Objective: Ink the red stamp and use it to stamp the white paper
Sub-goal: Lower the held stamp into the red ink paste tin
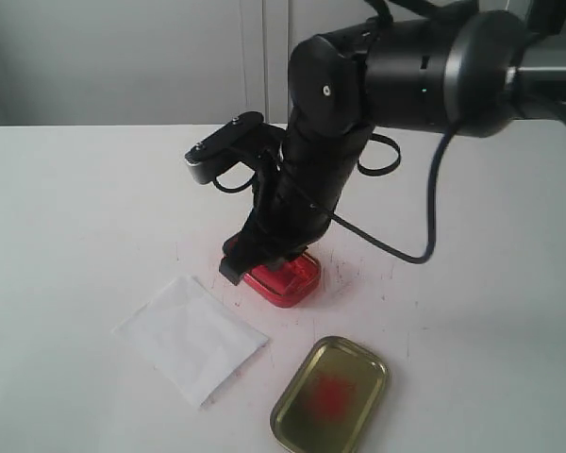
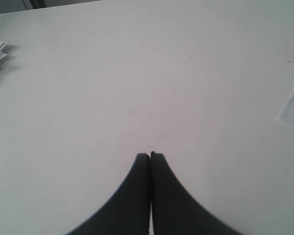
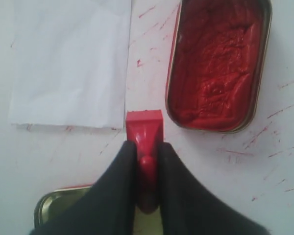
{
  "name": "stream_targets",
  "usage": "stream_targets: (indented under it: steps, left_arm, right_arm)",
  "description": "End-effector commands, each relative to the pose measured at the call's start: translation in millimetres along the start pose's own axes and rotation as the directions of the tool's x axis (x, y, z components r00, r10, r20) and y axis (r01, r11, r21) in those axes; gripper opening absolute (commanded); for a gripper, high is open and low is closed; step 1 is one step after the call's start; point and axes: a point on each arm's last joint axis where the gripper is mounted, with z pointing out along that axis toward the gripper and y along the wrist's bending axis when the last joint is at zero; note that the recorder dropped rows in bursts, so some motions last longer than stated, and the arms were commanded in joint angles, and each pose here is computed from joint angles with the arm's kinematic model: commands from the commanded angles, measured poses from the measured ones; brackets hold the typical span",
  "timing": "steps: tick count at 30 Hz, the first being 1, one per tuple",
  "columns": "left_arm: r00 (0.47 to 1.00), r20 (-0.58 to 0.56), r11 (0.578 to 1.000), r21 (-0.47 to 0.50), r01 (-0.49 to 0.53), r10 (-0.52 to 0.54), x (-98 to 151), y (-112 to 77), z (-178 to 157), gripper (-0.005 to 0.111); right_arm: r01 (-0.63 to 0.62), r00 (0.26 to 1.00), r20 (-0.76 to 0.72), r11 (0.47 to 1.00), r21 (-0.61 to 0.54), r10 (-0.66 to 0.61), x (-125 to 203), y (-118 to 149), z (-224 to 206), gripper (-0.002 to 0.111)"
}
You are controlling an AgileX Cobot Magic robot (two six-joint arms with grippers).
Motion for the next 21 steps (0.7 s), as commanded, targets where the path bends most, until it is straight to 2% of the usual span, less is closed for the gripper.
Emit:
stream_targets:
  steps: [1, 8, 21]
  left_arm:
    - [1.000, -0.004, 1.000, 0.005, 0.006, -0.006, 1.0, -0.4, 0.3, 0.000]
    - [1.000, -0.004, 1.000, 0.005, 0.006, -0.006, 1.0, -0.4, 0.3, 0.000]
    - [1.000, -0.004, 1.000, 0.005, 0.006, -0.006, 1.0, -0.4, 0.3, 0.000]
  right_arm:
    - [-0.069, 0.998, -0.004, 0.997, 0.022, 0.069, -12.9, -21.9, 10.9, 0.000]
    - [-0.123, 0.992, 0.010, 0.992, 0.036, 0.123, -30.0, -42.1, 29.7, 0.000]
    - [-0.163, 0.986, -0.036, 0.986, 0.033, 0.164, -48.7, -57.7, 59.0, 0.000]
